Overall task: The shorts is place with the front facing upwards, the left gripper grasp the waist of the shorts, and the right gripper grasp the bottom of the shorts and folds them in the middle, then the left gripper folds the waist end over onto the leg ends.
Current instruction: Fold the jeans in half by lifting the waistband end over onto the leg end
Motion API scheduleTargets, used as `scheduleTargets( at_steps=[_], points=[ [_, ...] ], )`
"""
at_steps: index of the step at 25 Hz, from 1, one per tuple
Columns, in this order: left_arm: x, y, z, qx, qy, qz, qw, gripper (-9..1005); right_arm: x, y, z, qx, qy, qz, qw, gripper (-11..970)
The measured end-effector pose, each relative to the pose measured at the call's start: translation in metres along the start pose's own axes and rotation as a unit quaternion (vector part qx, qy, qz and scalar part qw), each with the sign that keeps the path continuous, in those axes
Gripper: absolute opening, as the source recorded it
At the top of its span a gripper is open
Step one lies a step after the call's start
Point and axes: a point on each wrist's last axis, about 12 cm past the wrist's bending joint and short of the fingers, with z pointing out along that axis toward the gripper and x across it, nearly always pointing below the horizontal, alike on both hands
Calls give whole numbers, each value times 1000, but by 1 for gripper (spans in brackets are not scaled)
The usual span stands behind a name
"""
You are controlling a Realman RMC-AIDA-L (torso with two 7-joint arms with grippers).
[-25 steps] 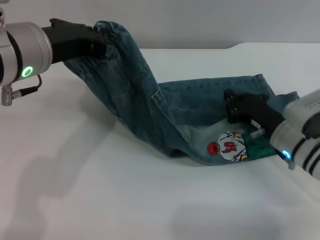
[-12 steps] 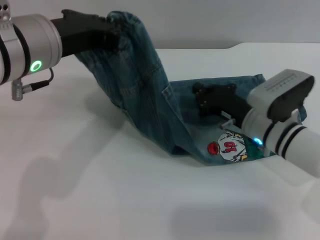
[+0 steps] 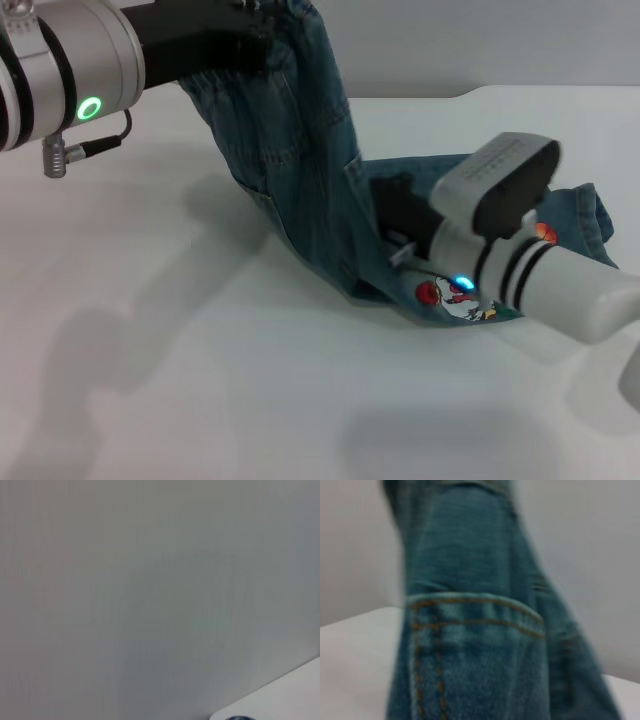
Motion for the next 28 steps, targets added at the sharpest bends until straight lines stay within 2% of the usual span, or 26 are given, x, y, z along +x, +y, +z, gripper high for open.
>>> scheduleTargets(
  at_steps=[9, 15, 18, 24, 28],
  points=[
    [-3, -2, 3, 1, -10, 3, 1000, 46, -12, 25, 19, -47, 19, -22, 998, -1],
    [-3, -3, 5, 3, -13, 3, 1000, 46, -13, 35, 21, -69, 23, -32, 997, 0],
    [-2, -2, 5, 2, -12, 2, 1000, 45, -2, 23, 10, -37, 17, -14, 999, 0],
    [-1, -2, 3, 1, -12, 1, 1000, 46, 20, -24, -29, 60, -12, 20, 998, 1],
    [-3, -9, 4, 12, -14, 7, 1000, 45, 25, -36, -38, 88, -16, 30, 996, 1]
  ],
)
